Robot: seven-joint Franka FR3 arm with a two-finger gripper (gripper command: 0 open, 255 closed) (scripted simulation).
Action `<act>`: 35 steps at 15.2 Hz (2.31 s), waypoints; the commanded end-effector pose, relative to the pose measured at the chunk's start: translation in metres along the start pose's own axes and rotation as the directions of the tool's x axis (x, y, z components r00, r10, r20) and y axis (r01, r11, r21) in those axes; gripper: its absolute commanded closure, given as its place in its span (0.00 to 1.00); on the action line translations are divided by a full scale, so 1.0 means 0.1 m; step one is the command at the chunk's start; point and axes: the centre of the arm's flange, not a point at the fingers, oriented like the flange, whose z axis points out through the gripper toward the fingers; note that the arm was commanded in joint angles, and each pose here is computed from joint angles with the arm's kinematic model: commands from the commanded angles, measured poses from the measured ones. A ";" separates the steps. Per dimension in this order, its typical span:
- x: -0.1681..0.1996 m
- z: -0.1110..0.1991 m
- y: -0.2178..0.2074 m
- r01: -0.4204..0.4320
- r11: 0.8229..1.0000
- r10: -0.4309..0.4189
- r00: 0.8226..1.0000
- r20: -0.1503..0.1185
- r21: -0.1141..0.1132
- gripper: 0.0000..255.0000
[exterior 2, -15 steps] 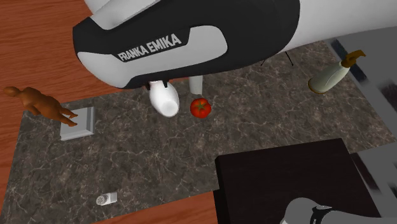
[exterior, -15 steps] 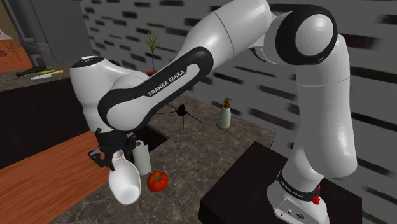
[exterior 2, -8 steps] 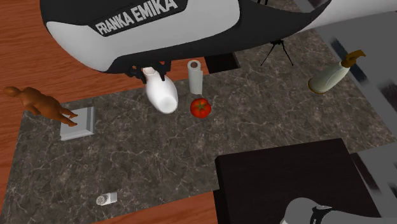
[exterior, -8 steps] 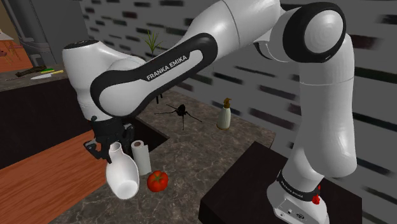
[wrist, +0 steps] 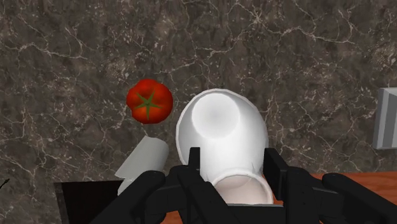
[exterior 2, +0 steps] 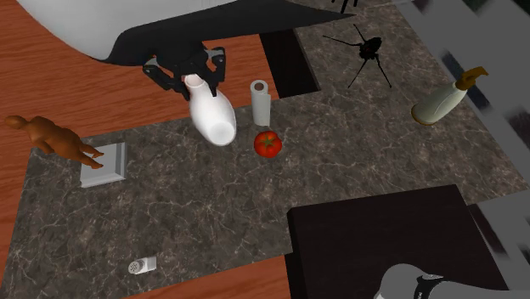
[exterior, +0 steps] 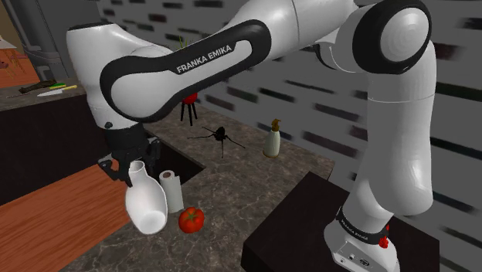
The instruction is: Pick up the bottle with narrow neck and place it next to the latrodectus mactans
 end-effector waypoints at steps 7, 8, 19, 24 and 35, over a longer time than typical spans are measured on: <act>0.00 -0.43 0.00 0.000 1.000 0.000 1.000 0.000 0.000 1.00; 0.00 -0.48 0.00 0.000 1.000 0.000 1.000 0.000 0.000 1.00; 0.00 -1.06 0.01 0.000 1.000 0.000 1.000 0.000 0.000 1.00; 0.01 -1.33 0.01 0.000 1.000 0.000 1.000 0.000 0.000 1.00; 0.30 -1.33 1.30 0.000 1.000 0.000 1.000 0.000 0.000 1.00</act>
